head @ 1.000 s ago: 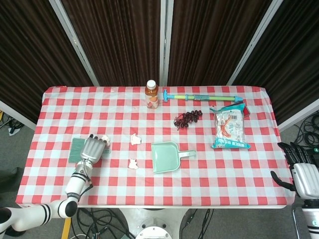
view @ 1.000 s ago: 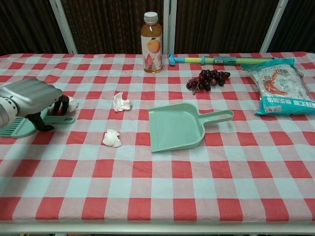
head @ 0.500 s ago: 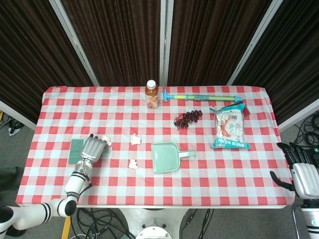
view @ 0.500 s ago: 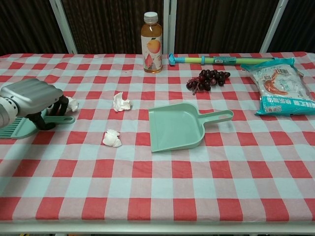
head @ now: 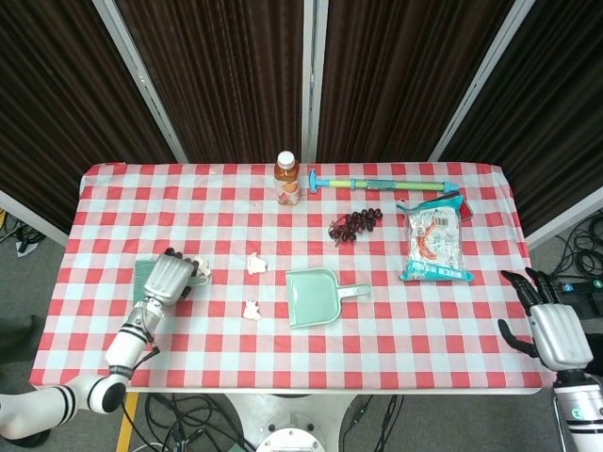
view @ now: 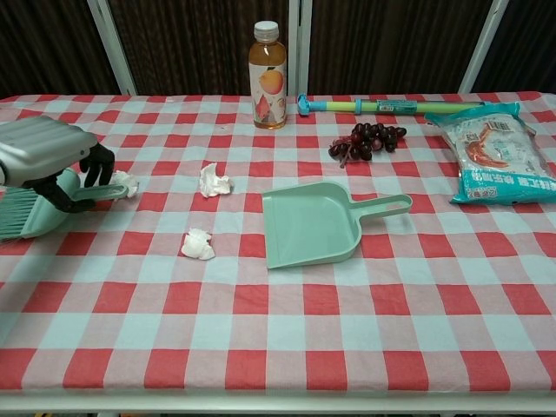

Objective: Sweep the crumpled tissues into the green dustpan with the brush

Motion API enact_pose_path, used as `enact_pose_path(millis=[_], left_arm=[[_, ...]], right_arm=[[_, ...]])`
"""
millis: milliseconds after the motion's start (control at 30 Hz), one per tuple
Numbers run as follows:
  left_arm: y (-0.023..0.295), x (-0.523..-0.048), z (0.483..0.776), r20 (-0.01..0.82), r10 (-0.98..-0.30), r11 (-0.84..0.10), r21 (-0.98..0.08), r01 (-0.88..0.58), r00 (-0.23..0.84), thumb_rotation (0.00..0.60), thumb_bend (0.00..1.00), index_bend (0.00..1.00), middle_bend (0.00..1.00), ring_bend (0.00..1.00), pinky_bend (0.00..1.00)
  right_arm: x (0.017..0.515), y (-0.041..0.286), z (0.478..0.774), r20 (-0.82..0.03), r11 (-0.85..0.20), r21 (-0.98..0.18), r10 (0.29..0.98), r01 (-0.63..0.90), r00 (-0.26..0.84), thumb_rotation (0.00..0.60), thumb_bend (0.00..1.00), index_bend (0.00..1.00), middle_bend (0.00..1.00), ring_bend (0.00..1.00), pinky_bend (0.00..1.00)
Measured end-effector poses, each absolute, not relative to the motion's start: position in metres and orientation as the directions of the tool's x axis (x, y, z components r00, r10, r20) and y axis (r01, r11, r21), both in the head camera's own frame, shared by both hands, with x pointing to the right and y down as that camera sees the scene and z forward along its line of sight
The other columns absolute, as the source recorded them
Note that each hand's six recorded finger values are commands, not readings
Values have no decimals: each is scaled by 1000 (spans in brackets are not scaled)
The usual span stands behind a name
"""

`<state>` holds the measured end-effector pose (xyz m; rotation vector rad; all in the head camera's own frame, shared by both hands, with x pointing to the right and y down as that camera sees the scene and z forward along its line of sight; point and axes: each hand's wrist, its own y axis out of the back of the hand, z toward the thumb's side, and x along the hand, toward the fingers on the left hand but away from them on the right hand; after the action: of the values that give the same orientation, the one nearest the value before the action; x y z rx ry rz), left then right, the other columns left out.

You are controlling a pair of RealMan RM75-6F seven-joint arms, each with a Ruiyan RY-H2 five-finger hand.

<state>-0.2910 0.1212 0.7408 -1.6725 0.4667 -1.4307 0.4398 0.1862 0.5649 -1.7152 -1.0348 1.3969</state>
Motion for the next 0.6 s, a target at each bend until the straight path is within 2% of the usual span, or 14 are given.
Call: enact_pose_path(millis=[133, 267, 400, 600], left_arm=[[118, -297, 726, 584, -753, -575, -808, 127, 303, 600, 425, 519, 554, 392, 294], [114, -307, 704, 545, -766, -574, -819, 21, 342, 600, 425, 519, 554, 392, 294], [115, -314, 687, 521, -771, -570, -821, -31, 367, 600, 423, 520, 554, 392, 294], [121, -317, 683, 523, -761, -588, -806, -68, 383, 600, 424, 520, 554, 392, 294]], right_arm=[[412, 175, 578, -461, -482, -870, 870, 104, 174, 600, 294, 209, 254, 59, 26], [375, 163, 601, -500, -525, -850, 829, 40, 251, 600, 240, 264, 268, 68, 33], [339, 152, 624, -523, -540, -841, 798, -28, 300, 600, 221, 313, 279, 71, 38], [277, 138, 661, -543, -550, -830, 765, -87, 345, 600, 173, 341, 302, 85, 38]])
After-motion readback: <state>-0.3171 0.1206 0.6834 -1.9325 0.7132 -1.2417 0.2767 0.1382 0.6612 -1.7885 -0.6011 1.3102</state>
